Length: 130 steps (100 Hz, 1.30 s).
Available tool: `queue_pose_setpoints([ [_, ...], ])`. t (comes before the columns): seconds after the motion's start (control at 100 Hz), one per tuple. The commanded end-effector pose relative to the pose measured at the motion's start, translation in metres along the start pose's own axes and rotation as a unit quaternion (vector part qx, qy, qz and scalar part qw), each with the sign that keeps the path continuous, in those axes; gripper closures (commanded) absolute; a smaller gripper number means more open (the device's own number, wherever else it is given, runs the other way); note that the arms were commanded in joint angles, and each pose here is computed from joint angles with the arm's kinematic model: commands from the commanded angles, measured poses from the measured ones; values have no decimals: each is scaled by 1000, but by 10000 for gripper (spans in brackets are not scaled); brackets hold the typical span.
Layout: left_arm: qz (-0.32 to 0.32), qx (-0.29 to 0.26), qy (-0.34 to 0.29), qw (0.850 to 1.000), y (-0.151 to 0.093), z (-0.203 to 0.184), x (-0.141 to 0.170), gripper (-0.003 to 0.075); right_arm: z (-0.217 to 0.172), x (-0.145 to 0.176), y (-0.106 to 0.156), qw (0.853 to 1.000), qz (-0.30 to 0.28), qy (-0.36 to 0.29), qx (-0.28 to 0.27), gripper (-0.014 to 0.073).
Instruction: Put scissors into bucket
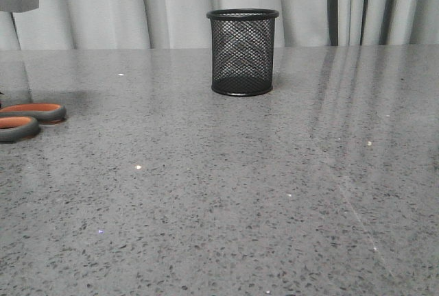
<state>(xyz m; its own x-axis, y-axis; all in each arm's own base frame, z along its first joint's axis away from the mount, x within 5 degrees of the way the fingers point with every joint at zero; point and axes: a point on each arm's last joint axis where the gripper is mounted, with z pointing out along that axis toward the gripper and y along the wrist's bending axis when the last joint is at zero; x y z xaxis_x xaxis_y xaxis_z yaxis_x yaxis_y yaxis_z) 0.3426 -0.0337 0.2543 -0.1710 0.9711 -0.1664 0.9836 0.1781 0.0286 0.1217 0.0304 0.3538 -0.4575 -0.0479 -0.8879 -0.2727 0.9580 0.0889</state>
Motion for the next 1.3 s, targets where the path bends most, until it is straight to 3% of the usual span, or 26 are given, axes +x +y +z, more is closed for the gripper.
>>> queue_pose_setpoints([
  [0.0, 11, -5, -11, 1000, -7, -20, -5, 299, -4, -14, 0, 999, -9, -42, 7, 97],
  [0.83, -19, 17, -39, 999, -7, -11, -12, 298, -4, -14, 0, 999, -9, -40, 7, 97],
  [1.29, -17, 36, -2, 999, -17, 0, -4, 298, -4, -13, 0, 999, -9, -33, 5, 97],
])
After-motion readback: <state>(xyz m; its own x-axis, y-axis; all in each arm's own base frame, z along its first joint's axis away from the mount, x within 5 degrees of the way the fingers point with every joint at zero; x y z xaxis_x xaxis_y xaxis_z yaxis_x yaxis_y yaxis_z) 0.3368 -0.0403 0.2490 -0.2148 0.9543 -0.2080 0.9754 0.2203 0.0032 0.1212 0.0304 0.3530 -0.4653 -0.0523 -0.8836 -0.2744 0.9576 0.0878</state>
